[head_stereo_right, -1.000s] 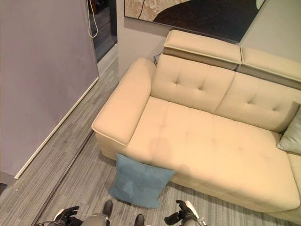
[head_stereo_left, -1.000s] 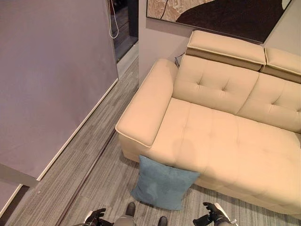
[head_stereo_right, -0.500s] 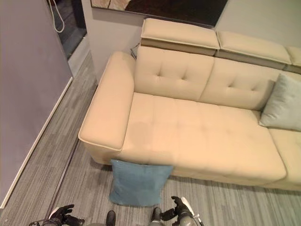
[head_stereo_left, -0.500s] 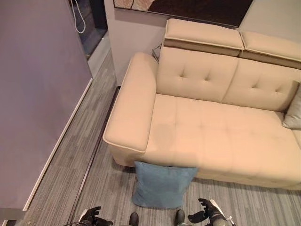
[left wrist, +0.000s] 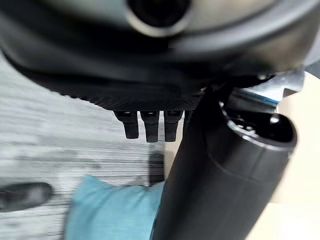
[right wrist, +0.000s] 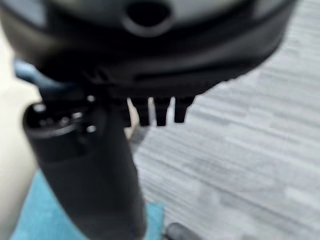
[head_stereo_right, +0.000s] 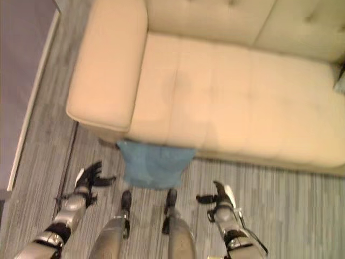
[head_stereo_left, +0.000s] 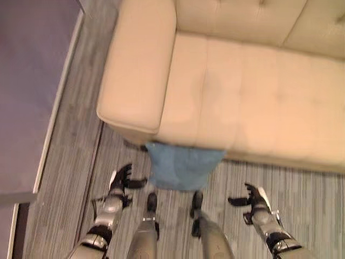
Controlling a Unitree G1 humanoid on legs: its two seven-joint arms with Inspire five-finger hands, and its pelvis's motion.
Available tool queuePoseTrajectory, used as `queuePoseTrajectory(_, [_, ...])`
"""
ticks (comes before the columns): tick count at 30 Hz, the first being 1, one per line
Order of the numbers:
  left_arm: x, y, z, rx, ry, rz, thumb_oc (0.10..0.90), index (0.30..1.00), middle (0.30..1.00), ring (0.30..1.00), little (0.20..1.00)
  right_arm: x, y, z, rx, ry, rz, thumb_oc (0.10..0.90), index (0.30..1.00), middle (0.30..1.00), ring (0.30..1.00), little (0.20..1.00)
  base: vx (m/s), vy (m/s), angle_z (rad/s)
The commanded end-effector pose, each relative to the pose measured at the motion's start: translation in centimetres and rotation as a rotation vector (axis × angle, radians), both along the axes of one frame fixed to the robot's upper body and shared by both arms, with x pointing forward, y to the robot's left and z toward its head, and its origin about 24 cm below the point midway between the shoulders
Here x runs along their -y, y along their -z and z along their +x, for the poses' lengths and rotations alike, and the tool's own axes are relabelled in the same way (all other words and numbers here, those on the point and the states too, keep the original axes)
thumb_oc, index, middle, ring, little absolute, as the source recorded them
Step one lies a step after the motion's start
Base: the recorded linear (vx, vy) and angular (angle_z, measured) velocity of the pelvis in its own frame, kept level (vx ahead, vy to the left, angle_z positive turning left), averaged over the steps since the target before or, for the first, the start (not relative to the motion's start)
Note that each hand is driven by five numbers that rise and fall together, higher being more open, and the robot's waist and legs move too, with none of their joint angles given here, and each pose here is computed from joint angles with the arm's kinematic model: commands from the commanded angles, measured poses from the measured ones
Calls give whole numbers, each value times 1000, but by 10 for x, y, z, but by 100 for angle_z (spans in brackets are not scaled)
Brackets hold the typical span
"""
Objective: Pick up all the scattered cushions and arrange them neatly on the sofa.
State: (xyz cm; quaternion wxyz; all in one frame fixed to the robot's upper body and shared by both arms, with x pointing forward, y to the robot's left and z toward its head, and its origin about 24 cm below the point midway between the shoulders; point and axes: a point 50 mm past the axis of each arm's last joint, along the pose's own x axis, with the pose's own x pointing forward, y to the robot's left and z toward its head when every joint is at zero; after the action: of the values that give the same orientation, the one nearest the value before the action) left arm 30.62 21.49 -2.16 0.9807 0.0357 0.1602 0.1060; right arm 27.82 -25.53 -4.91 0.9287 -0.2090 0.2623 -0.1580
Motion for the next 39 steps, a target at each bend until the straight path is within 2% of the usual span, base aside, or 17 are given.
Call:
queuePoseTrajectory(1, [-16,-3,-8,73,-122,-8,800,900,900,900,900,-1,-9,0,129,74,20,800,900,900,900,900,-44,10,-4])
queuePoseTrajectory(4, [-9,-36,19,196,-114,-12,800,900,900,900,900,-9,-45,33,301,97,68,800,900,900,900,900,-109,27,-5])
queuePoseTrajectory(8, [-3,-69,39,306,-112,-17,800,900,900,900,900,-12,-81,57,446,119,89,800,900,900,900,900,-75,38,3])
queuePoseTrajectory(13, [1,-99,54,410,-131,-27,800,900,900,900,900,-17,-121,78,603,136,95,800,900,900,900,900,-30,21,5])
queuePoseTrajectory(15, [1,-100,54,411,-131,-27,800,900,900,900,900,-17,-121,78,604,136,95,800,900,900,900,900,0,-2,6])
queuePoseTrajectory(16, [4,-110,59,442,-142,-37,800,900,900,900,900,-23,-140,85,695,166,140,800,900,900,900,900,-8,-25,3])
queuePoseTrajectory(18, [5,-112,60,449,-145,-42,800,900,900,900,900,-24,-145,87,715,167,148,800,900,900,900,900,0,0,0])
queuePoseTrajectory(24, [19,-136,73,506,-107,-45,800,900,900,900,900,-37,-185,102,842,116,184,800,900,900,900,900,-24,-45,2])
queuePoseTrajectory(31, [40,-165,84,581,-40,-44,800,900,900,900,900,-71,-223,113,942,-10,220,800,900,900,900,900,0,-26,2])
queuePoseTrajectory(32, [59,-180,89,616,13,-48,800,900,900,900,900,-94,-242,118,982,-99,220,800,900,900,900,900,7,-31,2])
queuePoseTrajectory(34, [67,-186,91,629,33,-53,800,900,900,900,900,-102,-247,119,993,-123,228,800,900,900,900,900,0,0,0])
queuePoseTrajectory(36, [83,-199,93,669,75,-74,800,900,900,900,900,-123,-263,120,1031,-205,253,800,900,900,900,900,0,0,0])
queuePoseTrajectory(37, [90,-207,93,692,95,-81,800,900,900,900,900,-130,-270,119,1050,-238,263,637,655,655,655,655,0,0,0])
queuePoseTrajectory(38, [94,-212,93,712,106,-88,544,516,516,516,516,-136,-275,118,1066,-262,274,400,300,300,300,300,0,0,0])
queuePoseTrajectory(39, [94,-213,93,712,106,-88,400,300,300,300,300,-136,-275,118,1066,-263,274,400,300,300,300,300,0,0,0])
